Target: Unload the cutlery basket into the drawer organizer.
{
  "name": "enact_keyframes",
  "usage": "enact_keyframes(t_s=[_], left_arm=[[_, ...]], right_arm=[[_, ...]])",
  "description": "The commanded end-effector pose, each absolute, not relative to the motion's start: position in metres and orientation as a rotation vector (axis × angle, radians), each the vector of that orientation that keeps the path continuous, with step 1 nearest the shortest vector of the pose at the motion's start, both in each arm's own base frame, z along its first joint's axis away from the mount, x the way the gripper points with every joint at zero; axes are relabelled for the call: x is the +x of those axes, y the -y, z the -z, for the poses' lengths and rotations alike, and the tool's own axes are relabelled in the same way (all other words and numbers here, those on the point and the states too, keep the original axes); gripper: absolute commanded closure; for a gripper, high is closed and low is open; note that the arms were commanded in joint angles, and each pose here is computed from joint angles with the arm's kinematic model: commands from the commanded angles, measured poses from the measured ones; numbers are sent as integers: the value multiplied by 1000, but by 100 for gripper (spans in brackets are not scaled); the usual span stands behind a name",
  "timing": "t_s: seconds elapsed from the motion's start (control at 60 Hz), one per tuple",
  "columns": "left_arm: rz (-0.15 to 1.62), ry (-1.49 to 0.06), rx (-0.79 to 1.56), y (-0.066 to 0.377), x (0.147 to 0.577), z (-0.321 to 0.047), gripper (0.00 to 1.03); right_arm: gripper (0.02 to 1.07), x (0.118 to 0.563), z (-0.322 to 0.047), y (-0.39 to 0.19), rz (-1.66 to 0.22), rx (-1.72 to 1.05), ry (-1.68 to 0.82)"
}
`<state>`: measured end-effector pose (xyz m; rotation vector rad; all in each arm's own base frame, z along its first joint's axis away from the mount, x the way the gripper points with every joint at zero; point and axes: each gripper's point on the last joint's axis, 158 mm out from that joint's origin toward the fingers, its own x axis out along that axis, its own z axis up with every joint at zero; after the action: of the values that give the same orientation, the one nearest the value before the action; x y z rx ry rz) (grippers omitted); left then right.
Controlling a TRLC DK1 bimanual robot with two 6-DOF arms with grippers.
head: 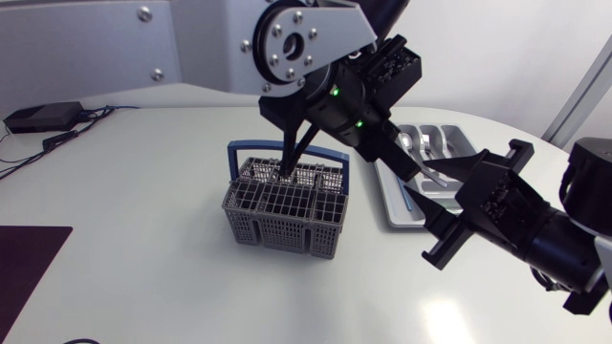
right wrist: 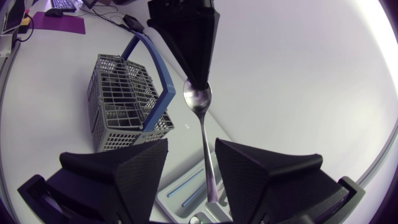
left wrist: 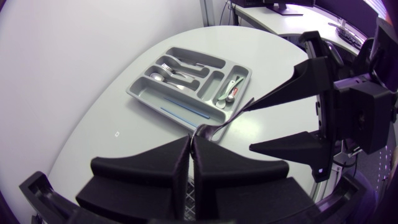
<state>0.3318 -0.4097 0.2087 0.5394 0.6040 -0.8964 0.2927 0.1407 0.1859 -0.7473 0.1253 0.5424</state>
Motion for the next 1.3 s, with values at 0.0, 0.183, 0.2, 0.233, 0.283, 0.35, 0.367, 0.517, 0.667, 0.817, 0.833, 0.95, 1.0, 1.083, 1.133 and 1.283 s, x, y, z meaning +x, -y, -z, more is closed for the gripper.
enact_keyframes(t_s=[0.0, 0.183, 0.2, 0.233, 0.283, 0.35, 0.367, 0.517, 0.667, 0.817, 0.833, 0.95, 1.0, 1.083, 1.133, 1.283], left_arm=[[903, -619, 520, 419, 331, -207, 100], [927, -612, 547, 425, 323, -204, 100], [933, -611, 553, 426, 320, -204, 100], [942, -607, 566, 428, 318, -202, 100], [945, -608, 580, 428, 316, -200, 100], [949, -608, 596, 427, 314, -197, 100], [949, -606, 601, 427, 315, -196, 100], [931, -594, 651, 422, 316, -191, 100], [920, -577, 677, 420, 317, -188, 100], [923, -574, 700, 421, 312, -179, 100], [923, -574, 700, 421, 312, -179, 100], [928, -574, 703, 423, 310, -178, 100], [930, -574, 705, 423, 308, -177, 100], [931, -573, 707, 424, 308, -177, 100], [930, -568, 707, 424, 308, -179, 100], [926, -557, 716, 422, 309, -182, 100]], right_arm=[[61, 295, -172, -142, -549, -765, -148], [61, 300, -172, -142, -562, -768, -156], [61, 300, -171, -142, -564, -768, -158], [61, 301, -172, -143, -564, -769, -157], [61, 302, -172, -142, -563, -774, -157], [61, 303, -173, -142, -562, -776, -156], [61, 303, -173, -142, -566, -777, -156], [61, 305, -175, -140, -563, -770, -154], [65, 304, -175, -139, -569, -770, -155], [67, 305, -175, -138, -568, -769, -156], [68, 304, -175, -138, -568, -769, -157], [71, 304, -172, -138, -571, -773, -162], [71, 304, -171, -139, -573, -773, -165], [72, 304, -170, -139, -574, -773, -166], [77, 304, -169, -139, -575, -775, -167], [77, 303, -166, -138, -579, -777, -177]])
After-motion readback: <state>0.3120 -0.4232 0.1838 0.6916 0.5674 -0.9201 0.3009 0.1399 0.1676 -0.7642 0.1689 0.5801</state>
